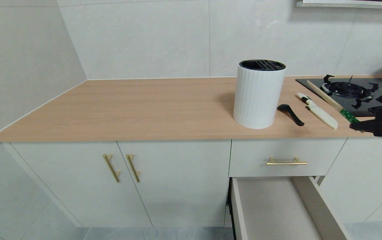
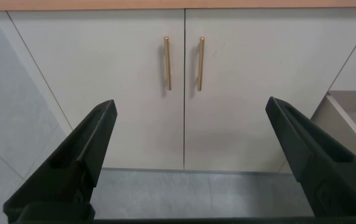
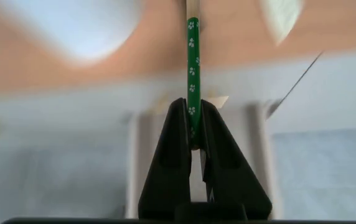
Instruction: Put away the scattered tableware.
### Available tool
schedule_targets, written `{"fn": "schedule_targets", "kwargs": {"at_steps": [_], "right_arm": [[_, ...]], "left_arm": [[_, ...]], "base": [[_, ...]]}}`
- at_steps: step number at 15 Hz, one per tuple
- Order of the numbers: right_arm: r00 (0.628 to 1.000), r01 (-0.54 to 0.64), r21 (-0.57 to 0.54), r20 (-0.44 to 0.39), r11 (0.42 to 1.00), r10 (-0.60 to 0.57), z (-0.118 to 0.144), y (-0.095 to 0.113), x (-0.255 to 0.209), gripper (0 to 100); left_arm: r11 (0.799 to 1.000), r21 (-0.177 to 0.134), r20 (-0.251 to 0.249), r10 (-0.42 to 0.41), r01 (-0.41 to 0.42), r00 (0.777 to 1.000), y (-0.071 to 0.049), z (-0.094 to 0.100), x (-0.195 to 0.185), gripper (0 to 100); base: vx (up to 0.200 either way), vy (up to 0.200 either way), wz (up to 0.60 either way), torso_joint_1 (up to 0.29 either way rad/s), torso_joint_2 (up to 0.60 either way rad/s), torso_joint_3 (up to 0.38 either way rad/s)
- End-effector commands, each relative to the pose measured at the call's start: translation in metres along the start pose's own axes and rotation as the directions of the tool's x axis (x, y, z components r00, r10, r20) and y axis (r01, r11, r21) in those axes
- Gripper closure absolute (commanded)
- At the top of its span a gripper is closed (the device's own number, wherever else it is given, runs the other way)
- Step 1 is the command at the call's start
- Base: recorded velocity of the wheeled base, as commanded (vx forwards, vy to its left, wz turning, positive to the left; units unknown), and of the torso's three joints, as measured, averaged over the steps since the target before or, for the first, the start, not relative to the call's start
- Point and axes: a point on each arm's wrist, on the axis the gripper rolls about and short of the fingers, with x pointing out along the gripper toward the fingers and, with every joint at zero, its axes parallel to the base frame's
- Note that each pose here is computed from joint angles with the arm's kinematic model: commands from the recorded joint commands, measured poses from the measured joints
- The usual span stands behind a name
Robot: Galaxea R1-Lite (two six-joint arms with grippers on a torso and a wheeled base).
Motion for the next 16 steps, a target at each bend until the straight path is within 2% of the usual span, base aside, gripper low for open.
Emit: {"fn": "schedule_targets", "kwargs": {"at_steps": [1,5,6,7,8,10,12,13,14,15,16], "right_arm": [[0.995,-0.097,-0.008,0.024,0.995,0.097,-0.018,0.006,-0.063,100],[0.993,-0.103,-0.013,-0.067,0.995,0.102,-0.032,0.007,-0.073,100],[0.985,-0.114,-0.061,-0.136,0.992,0.105,-0.039,0.008,-0.070,100],[0.981,-0.120,-0.077,-0.161,0.990,0.106,-0.041,0.008,-0.069,100],[0.958,-0.156,-0.091,-0.257,0.984,0.128,-0.048,0.012,-0.062,100],[0.888,-0.204,-0.088,-0.436,0.975,0.146,-0.059,0.020,-0.038,100],[0.785,-0.198,-0.078,-0.610,0.977,0.110,-0.074,0.026,0.000,100],[0.765,-0.197,-0.077,-0.635,0.977,0.104,-0.077,0.027,0.007,100],[0.697,-0.182,-0.073,-0.713,0.981,0.076,-0.089,0.029,0.033,100],[0.697,-0.182,-0.073,-0.713,0.981,0.076,-0.089,0.029,0.033,100],[0.631,-0.157,-0.064,-0.775,0.985,0.050,-0.099,0.028,0.058,100]], "left_arm": [[1.000,0.000,-0.001,0.001,-0.001,1.000,0.000,0.000,0.000,0],[1.000,0.000,-0.001,0.001,-0.001,1.000,0.000,0.000,0.000,0],[1.000,0.000,-0.001,0.001,-0.001,1.000,0.000,0.000,0.000,0],[1.000,0.000,-0.001,0.001,-0.001,1.000,0.000,0.000,0.000,0],[1.000,0.000,-0.001,0.001,-0.001,1.000,0.000,0.000,0.000,0],[1.000,0.000,-0.001,0.001,-0.001,1.000,0.000,0.000,0.000,0],[1.000,0.000,-0.001,0.001,-0.001,1.000,0.000,0.000,0.000,0],[1.000,0.000,-0.001,0.001,-0.001,1.000,0.000,0.000,0.000,0],[1.000,0.000,-0.001,0.001,-0.001,1.000,0.000,0.000,0.000,0],[1.000,0.000,-0.001,0.001,-0.001,1.000,0.000,0.000,0.000,0],[1.000,0.000,-0.001,0.001,-0.001,1.000,0.000,0.000,0.000,0]], "base": [[0.000,0.000,0.00,0.000,0.00,0.000],[0.000,0.000,0.00,0.000,0.00,0.000],[0.000,0.000,0.00,0.000,0.00,0.000],[0.000,0.000,0.00,0.000,0.00,0.000],[0.000,0.000,0.00,0.000,0.00,0.000],[0.000,0.000,0.00,0.000,0.00,0.000],[0.000,0.000,0.00,0.000,0.00,0.000],[0.000,0.000,0.00,0.000,0.00,0.000],[0.000,0.000,0.00,0.000,0.00,0.000],[0.000,0.000,0.00,0.000,0.00,0.000],[0.000,0.000,0.00,0.000,0.00,0.000]]}}
